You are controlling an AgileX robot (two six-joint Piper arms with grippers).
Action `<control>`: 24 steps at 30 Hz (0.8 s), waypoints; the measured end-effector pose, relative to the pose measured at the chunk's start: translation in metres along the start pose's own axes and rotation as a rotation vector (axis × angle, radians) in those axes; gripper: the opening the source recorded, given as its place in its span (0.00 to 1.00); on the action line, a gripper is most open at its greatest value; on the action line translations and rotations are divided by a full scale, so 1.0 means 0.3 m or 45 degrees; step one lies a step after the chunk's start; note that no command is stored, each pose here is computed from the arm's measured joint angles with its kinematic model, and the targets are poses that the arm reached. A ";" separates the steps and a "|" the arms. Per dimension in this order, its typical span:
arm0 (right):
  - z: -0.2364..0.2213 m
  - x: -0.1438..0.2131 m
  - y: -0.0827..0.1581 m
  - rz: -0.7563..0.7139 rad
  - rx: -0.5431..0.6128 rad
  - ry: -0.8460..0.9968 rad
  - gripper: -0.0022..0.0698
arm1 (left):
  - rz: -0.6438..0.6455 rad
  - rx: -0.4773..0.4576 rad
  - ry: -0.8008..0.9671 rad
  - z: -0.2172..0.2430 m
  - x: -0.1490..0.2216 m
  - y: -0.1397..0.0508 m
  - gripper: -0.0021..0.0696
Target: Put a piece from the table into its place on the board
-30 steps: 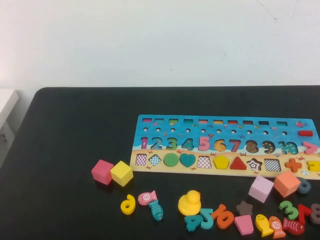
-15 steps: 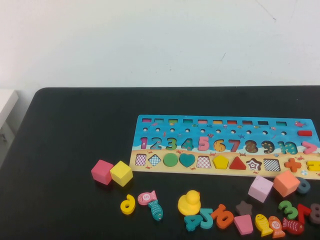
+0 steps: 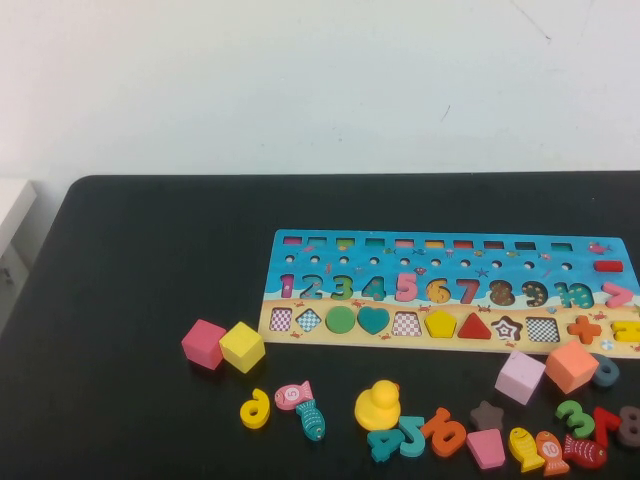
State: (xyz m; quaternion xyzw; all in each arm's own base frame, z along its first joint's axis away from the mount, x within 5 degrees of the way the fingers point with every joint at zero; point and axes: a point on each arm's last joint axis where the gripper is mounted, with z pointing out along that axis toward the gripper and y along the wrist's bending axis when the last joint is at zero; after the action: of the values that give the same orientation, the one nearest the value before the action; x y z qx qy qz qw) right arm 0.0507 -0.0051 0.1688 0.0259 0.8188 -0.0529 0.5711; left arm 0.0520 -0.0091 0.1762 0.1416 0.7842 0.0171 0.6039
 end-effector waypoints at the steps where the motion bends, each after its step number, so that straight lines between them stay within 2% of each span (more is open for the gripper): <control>1: 0.000 0.000 -0.004 0.018 0.018 -0.001 0.06 | 0.000 0.000 0.000 0.000 0.000 0.000 0.03; 7: 0.000 -0.001 -0.017 0.067 0.071 -0.005 0.06 | 0.000 0.000 0.000 0.000 0.000 0.000 0.03; 24: -0.001 -0.001 -0.018 0.077 0.074 -0.005 0.06 | 0.000 0.000 0.000 0.000 0.000 0.000 0.03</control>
State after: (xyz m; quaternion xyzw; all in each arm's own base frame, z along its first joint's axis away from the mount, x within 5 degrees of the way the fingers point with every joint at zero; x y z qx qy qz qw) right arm 0.0501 -0.0103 0.1694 0.0671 0.8146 -0.0594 0.5730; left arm 0.0520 -0.0091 0.1762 0.1416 0.7842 0.0171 0.6039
